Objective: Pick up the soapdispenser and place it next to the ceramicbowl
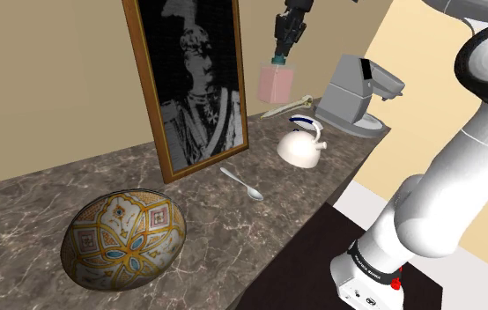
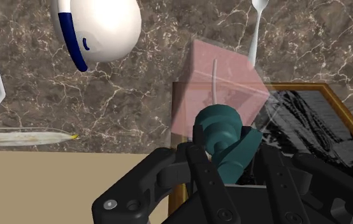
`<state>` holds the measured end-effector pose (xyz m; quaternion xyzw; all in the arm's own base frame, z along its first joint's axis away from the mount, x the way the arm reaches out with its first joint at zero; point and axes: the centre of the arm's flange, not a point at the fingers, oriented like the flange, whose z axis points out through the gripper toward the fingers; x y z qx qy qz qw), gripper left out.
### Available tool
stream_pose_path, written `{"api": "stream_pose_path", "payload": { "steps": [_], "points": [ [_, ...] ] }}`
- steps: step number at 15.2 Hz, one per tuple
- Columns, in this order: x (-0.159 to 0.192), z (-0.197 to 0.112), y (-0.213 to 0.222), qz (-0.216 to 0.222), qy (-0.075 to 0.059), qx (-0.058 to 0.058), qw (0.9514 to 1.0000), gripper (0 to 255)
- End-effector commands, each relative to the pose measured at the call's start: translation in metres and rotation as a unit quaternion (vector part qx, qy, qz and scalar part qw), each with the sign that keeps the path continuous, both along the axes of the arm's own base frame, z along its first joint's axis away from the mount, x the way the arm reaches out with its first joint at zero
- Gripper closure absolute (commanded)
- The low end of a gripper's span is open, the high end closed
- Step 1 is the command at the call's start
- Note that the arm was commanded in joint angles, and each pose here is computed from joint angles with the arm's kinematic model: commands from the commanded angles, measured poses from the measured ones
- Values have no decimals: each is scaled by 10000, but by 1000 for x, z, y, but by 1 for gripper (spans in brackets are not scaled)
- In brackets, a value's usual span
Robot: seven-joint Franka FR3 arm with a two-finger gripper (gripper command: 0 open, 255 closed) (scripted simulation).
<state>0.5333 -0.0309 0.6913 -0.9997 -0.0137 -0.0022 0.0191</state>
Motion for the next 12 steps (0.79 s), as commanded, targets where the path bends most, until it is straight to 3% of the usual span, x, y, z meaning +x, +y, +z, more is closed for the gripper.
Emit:
{"api": "stream_pose_path", "payload": {
  "steps": [1, 12],
  "points": [
    [-5, -2, 27, -7, -1, -4, 10000, 255],
    [-34, -2, 169, -7, -1, -4, 10000, 255]
  ]
}}
